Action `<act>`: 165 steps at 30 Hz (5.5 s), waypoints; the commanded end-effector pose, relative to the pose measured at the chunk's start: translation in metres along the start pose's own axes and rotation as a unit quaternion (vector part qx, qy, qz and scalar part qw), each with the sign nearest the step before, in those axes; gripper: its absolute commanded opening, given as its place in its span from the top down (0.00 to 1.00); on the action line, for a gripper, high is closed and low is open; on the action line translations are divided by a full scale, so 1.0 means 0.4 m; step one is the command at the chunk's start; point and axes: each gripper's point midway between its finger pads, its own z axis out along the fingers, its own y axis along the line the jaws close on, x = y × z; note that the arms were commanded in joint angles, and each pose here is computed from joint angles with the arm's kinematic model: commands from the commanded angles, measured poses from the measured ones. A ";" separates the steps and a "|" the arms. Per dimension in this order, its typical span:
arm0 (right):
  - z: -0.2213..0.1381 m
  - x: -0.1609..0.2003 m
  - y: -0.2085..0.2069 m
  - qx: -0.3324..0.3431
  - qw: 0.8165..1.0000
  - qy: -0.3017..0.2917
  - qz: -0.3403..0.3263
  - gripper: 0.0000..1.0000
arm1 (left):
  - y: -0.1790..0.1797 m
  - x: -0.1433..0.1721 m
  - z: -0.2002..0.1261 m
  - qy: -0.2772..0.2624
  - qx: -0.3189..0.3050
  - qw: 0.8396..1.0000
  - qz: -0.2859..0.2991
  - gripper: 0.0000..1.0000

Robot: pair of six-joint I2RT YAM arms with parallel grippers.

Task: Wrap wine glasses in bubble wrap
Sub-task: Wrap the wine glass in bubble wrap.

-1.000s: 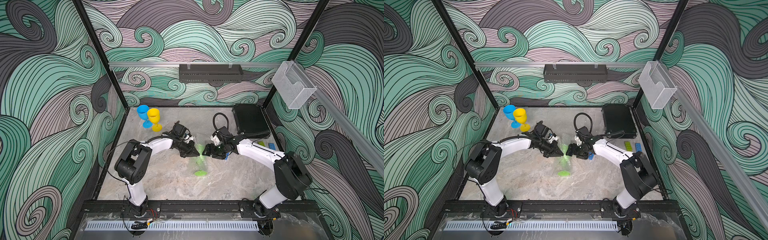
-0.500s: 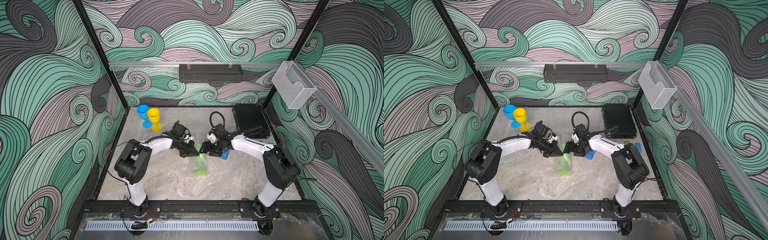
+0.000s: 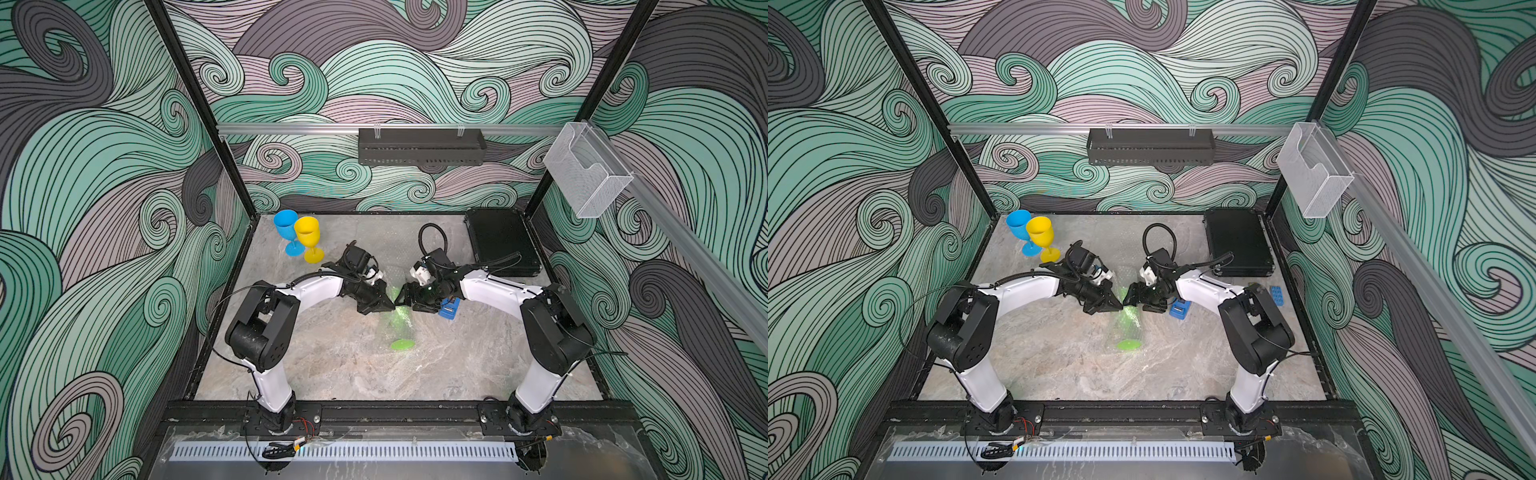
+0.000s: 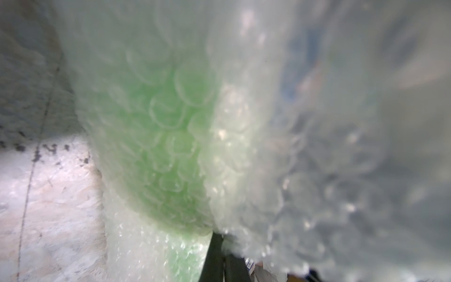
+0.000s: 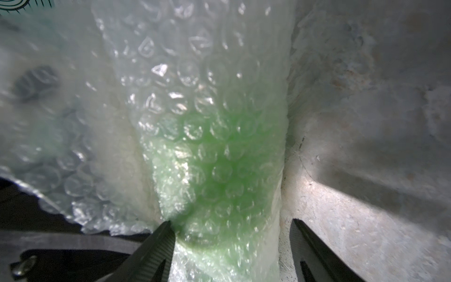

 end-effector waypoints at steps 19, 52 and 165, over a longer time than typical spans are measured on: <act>0.035 0.050 -0.048 0.037 0.999 0.020 0.015 0.24 | -0.030 -0.077 -0.005 -0.012 0.034 0.999 -0.016 1.00; -0.125 0.095 0.099 -0.012 0.999 -0.013 -0.028 0.45 | 0.051 -0.065 0.061 0.013 -0.024 1.000 -0.004 0.94; -0.044 0.068 0.037 -0.029 0.999 0.017 -0.008 0.93 | 0.143 -0.078 0.044 -0.004 -0.118 0.993 0.027 0.38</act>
